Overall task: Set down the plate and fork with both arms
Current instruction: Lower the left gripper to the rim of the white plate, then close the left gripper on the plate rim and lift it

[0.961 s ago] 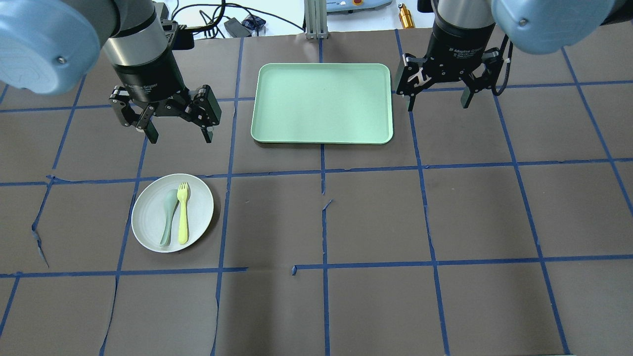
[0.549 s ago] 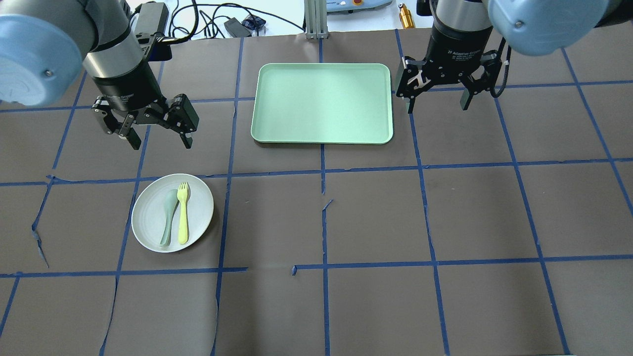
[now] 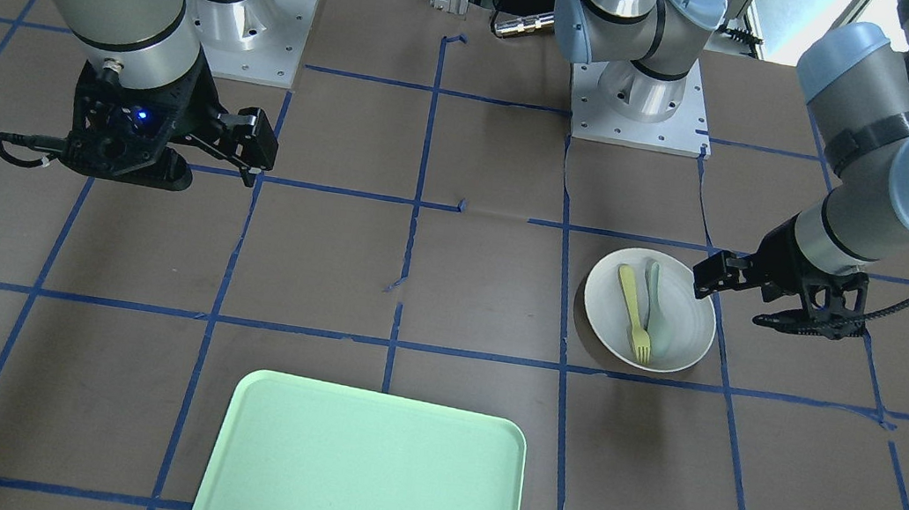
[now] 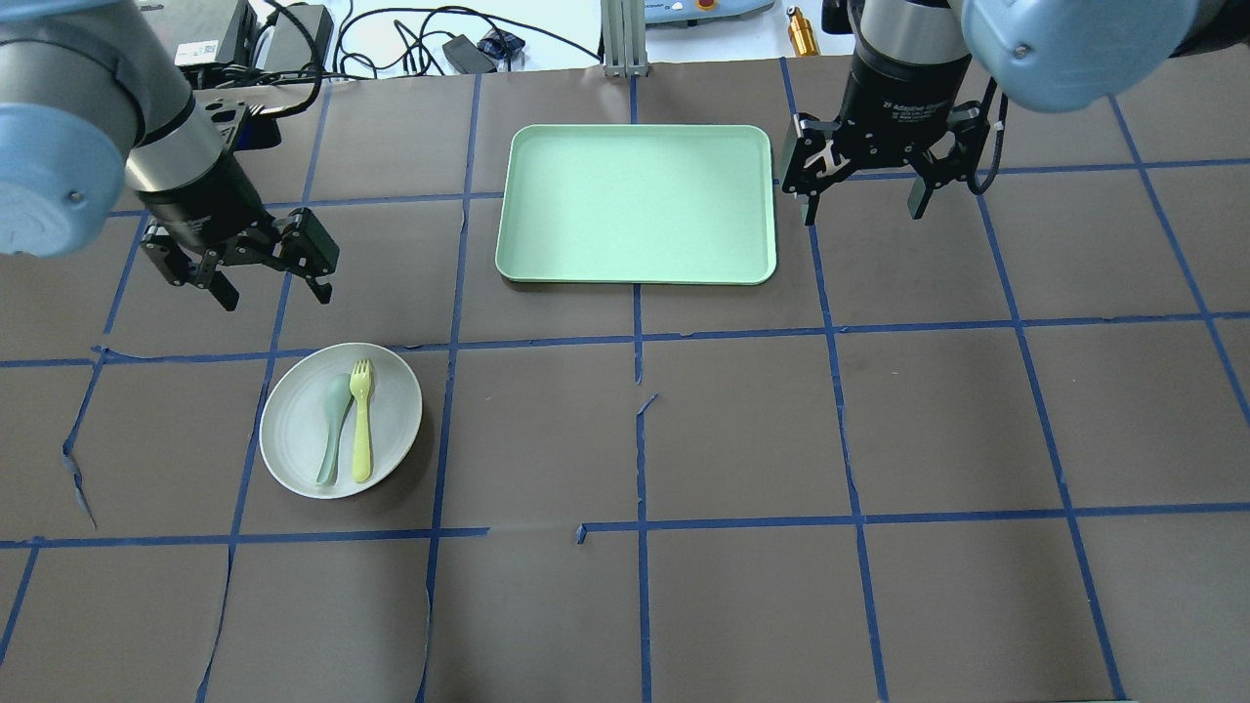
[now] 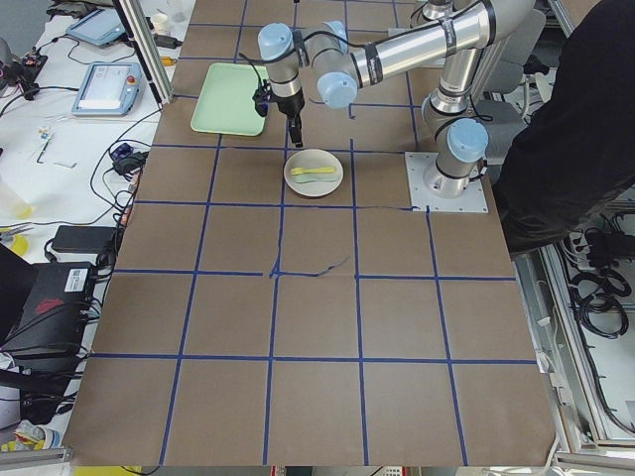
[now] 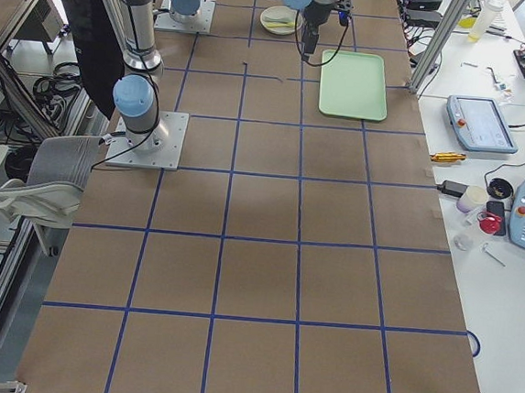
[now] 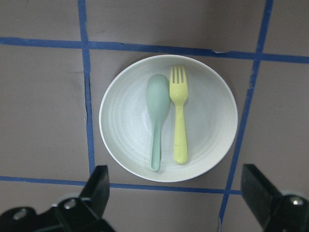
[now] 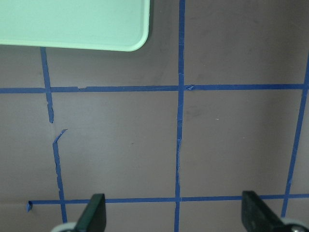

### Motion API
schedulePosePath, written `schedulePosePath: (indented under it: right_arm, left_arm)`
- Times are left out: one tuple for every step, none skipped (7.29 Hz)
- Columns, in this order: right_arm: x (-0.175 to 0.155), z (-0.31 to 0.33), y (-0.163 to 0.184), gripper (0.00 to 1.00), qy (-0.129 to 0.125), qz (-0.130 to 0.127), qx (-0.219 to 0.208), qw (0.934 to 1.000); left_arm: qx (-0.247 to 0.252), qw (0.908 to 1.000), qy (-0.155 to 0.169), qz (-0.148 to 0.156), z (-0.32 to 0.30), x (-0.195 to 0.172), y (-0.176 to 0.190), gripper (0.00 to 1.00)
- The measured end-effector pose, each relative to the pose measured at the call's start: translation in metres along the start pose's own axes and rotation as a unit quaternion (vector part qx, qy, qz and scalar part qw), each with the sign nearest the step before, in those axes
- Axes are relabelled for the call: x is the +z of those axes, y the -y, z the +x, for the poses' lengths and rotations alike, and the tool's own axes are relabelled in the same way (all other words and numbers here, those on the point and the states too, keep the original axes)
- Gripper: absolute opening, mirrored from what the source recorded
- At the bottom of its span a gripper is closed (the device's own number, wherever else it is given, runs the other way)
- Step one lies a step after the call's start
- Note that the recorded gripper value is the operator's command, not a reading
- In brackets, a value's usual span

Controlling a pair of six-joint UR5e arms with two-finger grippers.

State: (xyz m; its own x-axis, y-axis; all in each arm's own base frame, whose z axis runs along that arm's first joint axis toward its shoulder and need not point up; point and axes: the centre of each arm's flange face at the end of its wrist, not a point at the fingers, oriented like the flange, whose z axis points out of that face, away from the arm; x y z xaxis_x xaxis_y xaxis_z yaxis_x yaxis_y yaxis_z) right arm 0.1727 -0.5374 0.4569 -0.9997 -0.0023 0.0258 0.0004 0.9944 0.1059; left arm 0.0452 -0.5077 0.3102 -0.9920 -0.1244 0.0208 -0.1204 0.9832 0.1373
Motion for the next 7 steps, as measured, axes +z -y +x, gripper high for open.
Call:
schedulePosePath:
  right_arm:
    - [0.001,0.0,0.0,1.0,0.0,-0.001,0.0,1.0]
    - [0.001,0.0,0.0,1.0,0.001,-0.002,0.001,1.0]
    - [0.002,-0.001,0.0,1.0,0.001,-0.002,0.001,1.0]
    - [0.002,-0.001,0.0,1.0,0.0,-0.003,0.001,1.0]
    - [0.003,-0.001,0.0,1.0,0.0,-0.004,0.001,1.0]
    - [0.004,-0.001,0.0,1.0,0.0,-0.006,0.001,1.0]
    - [0.008,-0.001,-0.001,1.0,-0.001,-0.009,0.001,1.0]
  left_arm:
    - [0.006,0.9998,-0.018,-0.002,-0.023,0.026,-0.007,0.91]
    - [0.01,0.9992,-0.038,-0.009,-0.043,0.051,-0.018,0.87]
    - [0.016,0.9984,-0.051,-0.018,-0.057,0.072,-0.026,0.83]
    - [0.023,0.9974,-0.061,-0.031,-0.065,0.089,-0.03,0.79]
    - [0.028,0.9963,-0.069,-0.043,-0.069,0.104,-0.03,0.76]
    - [0.034,0.9953,-0.073,-0.053,-0.072,0.117,-0.028,0.68]
    - [0.042,0.9943,-0.076,-0.061,-0.074,0.129,-0.025,0.48]
